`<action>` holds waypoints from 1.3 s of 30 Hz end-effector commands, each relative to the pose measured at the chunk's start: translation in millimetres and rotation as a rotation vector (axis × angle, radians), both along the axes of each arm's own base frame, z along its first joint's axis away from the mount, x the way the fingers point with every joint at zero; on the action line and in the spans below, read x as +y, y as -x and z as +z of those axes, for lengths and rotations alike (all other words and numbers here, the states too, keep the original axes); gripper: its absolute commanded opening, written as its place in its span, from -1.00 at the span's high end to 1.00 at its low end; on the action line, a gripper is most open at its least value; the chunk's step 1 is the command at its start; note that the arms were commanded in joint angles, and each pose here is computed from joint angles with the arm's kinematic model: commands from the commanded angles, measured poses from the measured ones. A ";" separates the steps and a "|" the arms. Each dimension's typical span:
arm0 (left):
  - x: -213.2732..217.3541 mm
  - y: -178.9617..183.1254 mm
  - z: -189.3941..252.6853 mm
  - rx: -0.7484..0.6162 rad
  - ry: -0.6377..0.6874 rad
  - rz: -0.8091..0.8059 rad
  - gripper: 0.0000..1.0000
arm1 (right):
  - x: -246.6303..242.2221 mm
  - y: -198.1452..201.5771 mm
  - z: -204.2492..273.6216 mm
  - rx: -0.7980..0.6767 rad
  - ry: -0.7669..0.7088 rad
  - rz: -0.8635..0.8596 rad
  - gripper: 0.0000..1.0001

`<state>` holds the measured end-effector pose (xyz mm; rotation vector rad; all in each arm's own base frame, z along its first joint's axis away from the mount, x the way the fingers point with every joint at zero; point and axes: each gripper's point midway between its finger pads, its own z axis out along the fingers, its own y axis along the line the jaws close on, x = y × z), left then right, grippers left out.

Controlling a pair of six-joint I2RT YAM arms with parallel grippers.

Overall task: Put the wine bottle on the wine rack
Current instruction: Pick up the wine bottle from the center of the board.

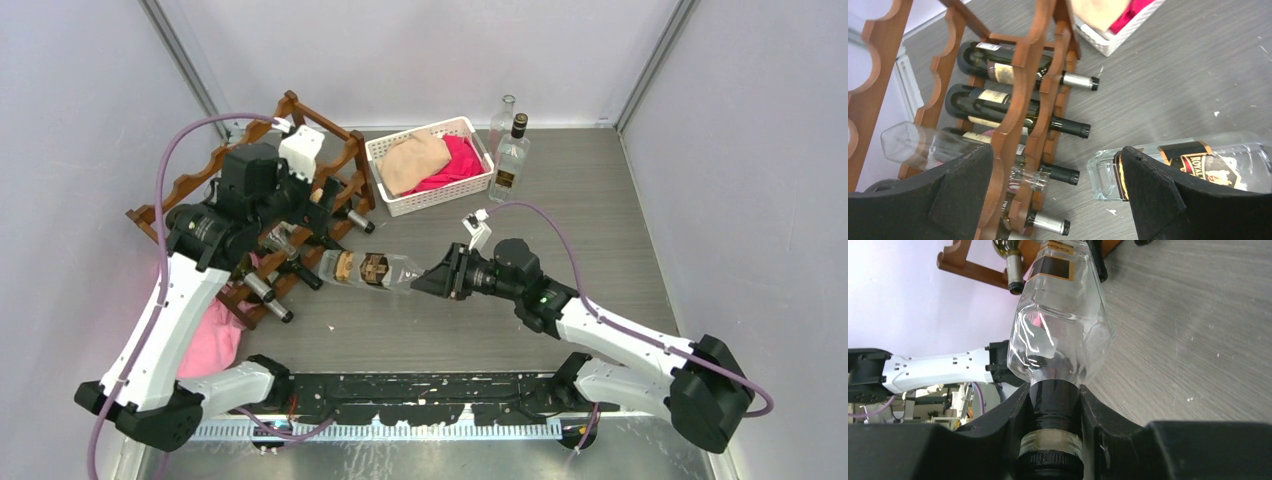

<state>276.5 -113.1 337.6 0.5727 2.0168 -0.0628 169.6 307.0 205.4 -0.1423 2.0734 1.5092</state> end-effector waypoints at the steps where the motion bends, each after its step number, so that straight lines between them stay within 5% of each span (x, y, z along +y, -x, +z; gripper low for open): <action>1: 9.9 -21.8 18.5 -0.048 0.065 0.032 -0.93 | 11.3 -18.0 144.7 -0.353 -0.359 -0.024 0.98; 39: 46.5 -54.6 -18.9 0.032 0.030 0.192 -0.71 | 47.1 -96.7 168.6 -0.396 -0.555 -0.134 0.98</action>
